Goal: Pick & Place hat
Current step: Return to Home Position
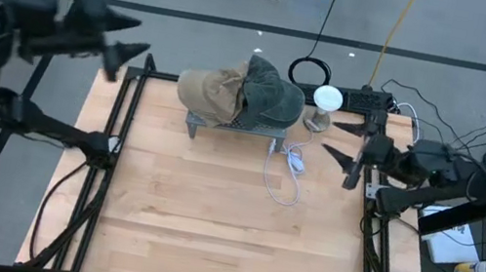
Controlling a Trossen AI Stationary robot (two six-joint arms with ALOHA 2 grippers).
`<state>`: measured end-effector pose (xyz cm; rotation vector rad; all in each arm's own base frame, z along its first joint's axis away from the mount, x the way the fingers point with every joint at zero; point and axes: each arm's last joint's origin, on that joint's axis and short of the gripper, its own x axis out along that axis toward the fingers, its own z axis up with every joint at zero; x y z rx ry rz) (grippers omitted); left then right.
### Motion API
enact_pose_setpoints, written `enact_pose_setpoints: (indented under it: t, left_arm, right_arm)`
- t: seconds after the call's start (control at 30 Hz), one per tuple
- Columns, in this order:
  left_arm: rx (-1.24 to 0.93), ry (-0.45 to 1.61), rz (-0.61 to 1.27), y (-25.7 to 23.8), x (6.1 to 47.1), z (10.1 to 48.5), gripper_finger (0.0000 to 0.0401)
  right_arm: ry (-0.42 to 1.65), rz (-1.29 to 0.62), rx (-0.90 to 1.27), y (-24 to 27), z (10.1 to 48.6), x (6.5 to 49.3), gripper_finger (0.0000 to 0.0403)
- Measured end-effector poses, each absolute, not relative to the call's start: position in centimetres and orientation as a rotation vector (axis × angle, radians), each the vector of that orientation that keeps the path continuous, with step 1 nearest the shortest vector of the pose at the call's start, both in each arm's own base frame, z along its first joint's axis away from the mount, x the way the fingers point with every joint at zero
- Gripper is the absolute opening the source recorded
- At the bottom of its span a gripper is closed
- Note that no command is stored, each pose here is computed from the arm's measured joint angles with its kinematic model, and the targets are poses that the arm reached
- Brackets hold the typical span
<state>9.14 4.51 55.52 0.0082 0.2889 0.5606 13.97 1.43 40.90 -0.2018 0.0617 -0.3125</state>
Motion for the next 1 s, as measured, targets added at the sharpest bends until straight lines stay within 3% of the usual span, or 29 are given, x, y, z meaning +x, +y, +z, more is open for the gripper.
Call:
enact_pose_setpoints:
  t: [0.23,0.77,1.0]
  left_arm:
    - [-0.019,0.307,0.378,2.7,6.3,52.2,0.0294]
    - [-0.064,0.119,0.357,1.1,2.8,38.6,0.0294]
    - [-0.082,0.016,0.46,1.4,2.9,32.5,0.0294]
  right_arm:
    - [-0.041,-0.321,-0.12,1.0,36.9,12.0,0.0251]
    - [0.007,-0.254,0.018,0.9,29.9,10.6,0.0251]
    - [-0.081,-0.237,0.044,1.0,27.2,11.1,0.0252]
